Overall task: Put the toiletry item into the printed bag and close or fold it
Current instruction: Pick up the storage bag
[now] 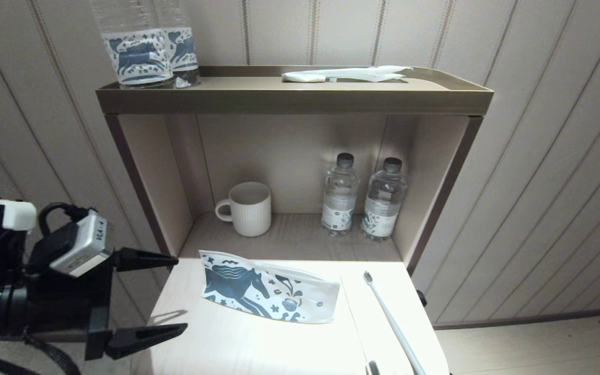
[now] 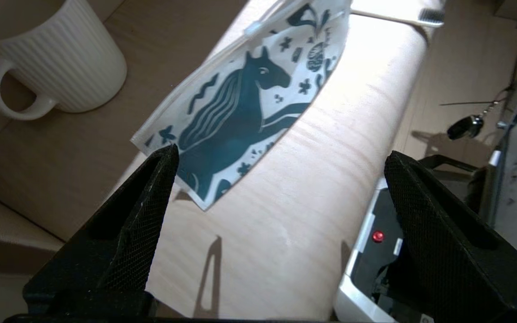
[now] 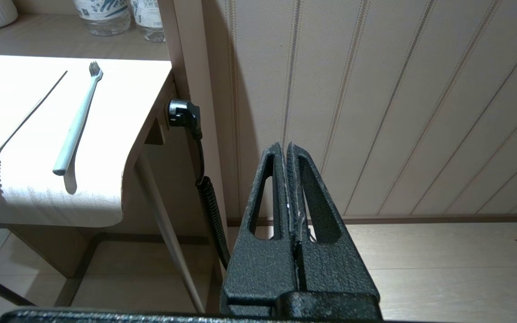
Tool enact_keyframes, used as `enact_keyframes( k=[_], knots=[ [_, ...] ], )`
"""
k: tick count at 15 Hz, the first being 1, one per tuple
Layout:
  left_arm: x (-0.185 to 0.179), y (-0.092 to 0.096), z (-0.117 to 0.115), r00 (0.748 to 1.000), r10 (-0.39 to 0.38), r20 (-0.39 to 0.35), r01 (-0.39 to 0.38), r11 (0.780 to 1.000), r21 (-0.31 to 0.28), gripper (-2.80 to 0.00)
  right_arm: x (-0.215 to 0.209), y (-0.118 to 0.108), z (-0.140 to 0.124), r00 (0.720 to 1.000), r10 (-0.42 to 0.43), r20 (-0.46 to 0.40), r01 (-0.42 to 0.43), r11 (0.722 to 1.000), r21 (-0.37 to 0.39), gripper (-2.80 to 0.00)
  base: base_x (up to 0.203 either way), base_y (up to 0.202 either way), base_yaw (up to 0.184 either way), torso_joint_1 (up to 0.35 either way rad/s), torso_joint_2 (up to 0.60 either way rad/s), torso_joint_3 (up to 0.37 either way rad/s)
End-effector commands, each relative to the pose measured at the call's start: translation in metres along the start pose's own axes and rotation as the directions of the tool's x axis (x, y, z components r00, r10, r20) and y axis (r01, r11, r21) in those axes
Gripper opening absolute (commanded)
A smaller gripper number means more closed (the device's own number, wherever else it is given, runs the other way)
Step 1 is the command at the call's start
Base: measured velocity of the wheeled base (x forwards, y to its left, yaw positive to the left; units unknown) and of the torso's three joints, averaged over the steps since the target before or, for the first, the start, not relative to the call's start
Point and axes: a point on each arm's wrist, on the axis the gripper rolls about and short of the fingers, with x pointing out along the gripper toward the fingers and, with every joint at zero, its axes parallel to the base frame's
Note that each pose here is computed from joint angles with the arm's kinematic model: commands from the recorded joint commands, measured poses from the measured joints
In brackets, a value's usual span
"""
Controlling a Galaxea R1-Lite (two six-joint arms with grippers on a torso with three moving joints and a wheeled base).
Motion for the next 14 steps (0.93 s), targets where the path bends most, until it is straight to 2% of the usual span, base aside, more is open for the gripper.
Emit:
enact_keyframes(
  k=[1,4,7,11,14],
  knots=[
    [0.033,0.028,-0.018,0.999,-0.036,-0.04,0.034,0.998,-0.049,0.0,0.0,0.0,0.0,1.0,0.0,0.0,0.0,1.0,0.0,-2.8,0.0,0.0,0.0,0.0,0.0,0.0],
    [0.052,0.052,-0.018,1.0,-0.014,-0.021,0.014,1.0,-0.021,0.0,0.0,0.0,0.0,1.0,0.0,-0.002,0.0,1.0,0.0,-2.8,0.0,0.0,0.0,0.0,0.0,0.0],
    [0.062,0.068,-0.02,0.999,0.028,-0.02,-0.028,1.0,-0.001,0.0,0.0,0.0,0.0,1.0,0.0,0.0,0.0,1.0,0.0,-2.8,0.0,0.0,0.0,0.0,0.0,0.0],
    [0.054,0.081,-0.019,0.996,0.093,0.009,-0.093,0.995,0.03,0.0,0.0,0.0,0.0,1.0,0.0,-0.001,0.0,1.0,0.0,-2.8,0.0,0.0,0.0,0.0,0.0,0.0],
    [0.054,0.085,-0.023,0.995,0.105,0.004,-0.105,0.994,0.026,0.0,0.0,0.0,0.0,1.0,0.0,0.0,0.0,1.0,0.0,-2.8,0.0,0.0,0.0,0.0,0.0,0.0]
  ],
)
